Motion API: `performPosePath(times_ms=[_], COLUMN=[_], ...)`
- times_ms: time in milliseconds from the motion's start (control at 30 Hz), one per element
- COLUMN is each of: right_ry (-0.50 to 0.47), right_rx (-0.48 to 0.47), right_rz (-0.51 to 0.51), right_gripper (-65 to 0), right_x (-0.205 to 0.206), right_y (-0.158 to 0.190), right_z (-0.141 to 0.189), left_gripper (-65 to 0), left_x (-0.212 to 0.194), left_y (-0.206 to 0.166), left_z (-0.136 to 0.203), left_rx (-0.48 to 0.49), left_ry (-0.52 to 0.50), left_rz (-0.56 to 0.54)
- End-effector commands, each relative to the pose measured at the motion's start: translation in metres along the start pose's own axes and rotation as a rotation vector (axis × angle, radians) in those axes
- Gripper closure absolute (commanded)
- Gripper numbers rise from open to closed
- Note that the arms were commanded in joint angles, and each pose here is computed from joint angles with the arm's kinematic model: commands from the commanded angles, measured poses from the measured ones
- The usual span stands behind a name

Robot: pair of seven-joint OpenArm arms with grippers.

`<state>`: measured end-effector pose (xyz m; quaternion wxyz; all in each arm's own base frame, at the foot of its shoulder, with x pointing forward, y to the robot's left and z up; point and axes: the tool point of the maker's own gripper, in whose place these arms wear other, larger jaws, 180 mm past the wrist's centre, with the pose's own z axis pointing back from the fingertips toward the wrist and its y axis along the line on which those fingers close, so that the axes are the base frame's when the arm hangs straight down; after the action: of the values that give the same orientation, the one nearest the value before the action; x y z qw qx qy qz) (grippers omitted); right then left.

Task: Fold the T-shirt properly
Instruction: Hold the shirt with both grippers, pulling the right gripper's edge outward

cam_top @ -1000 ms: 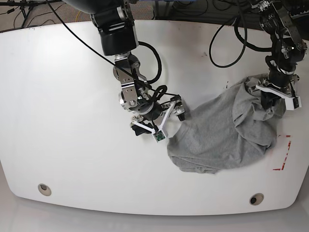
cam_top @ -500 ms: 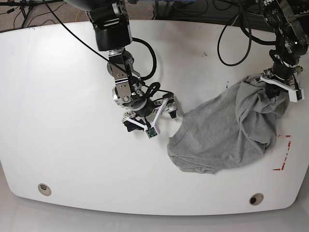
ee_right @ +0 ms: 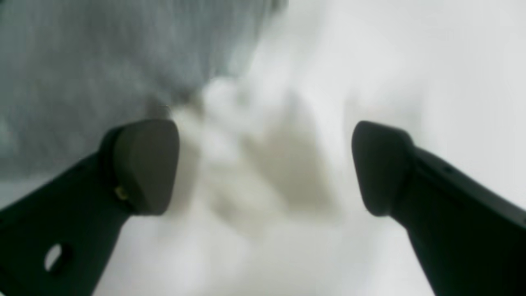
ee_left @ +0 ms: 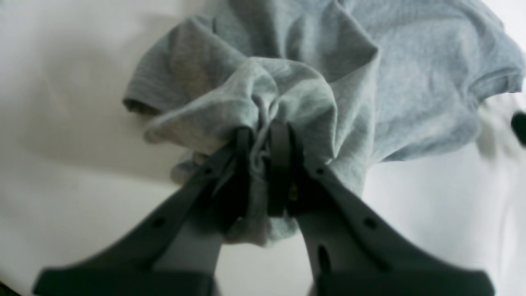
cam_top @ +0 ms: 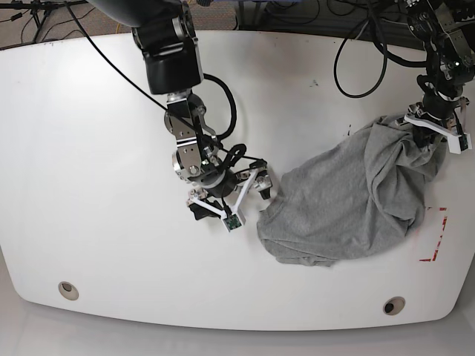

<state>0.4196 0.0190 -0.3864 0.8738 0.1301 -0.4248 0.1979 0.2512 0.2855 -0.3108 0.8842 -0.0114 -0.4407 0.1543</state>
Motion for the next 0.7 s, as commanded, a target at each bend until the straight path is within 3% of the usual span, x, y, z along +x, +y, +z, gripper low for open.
performPosePath(times_ms=[0,333,667], right_ry=[-0.057,-0.079,-0.111], right_rx=[0.003,0.008,0.059], right_rz=[0.013,0.009,-0.134], right_gripper=[-63.4,-63.4,-63.4], right_x=[0.03,0.049,0.042], right_y=[-0.003,-0.014,-0.013], right_z=[-0.004,-0.025,-0.035], left_gripper=[-3.8,-3.8,-3.8], left_x=[0.012,0.012,0.013], left_y=[-0.001,-0.001,0.0], left_z=[0.003,0.003,0.004], left_rx=[-0.006,-0.006,-0.004], left_ry=[-0.041,-0.041,-0.041], left_rz=[-0.013,-0.013,-0.02])
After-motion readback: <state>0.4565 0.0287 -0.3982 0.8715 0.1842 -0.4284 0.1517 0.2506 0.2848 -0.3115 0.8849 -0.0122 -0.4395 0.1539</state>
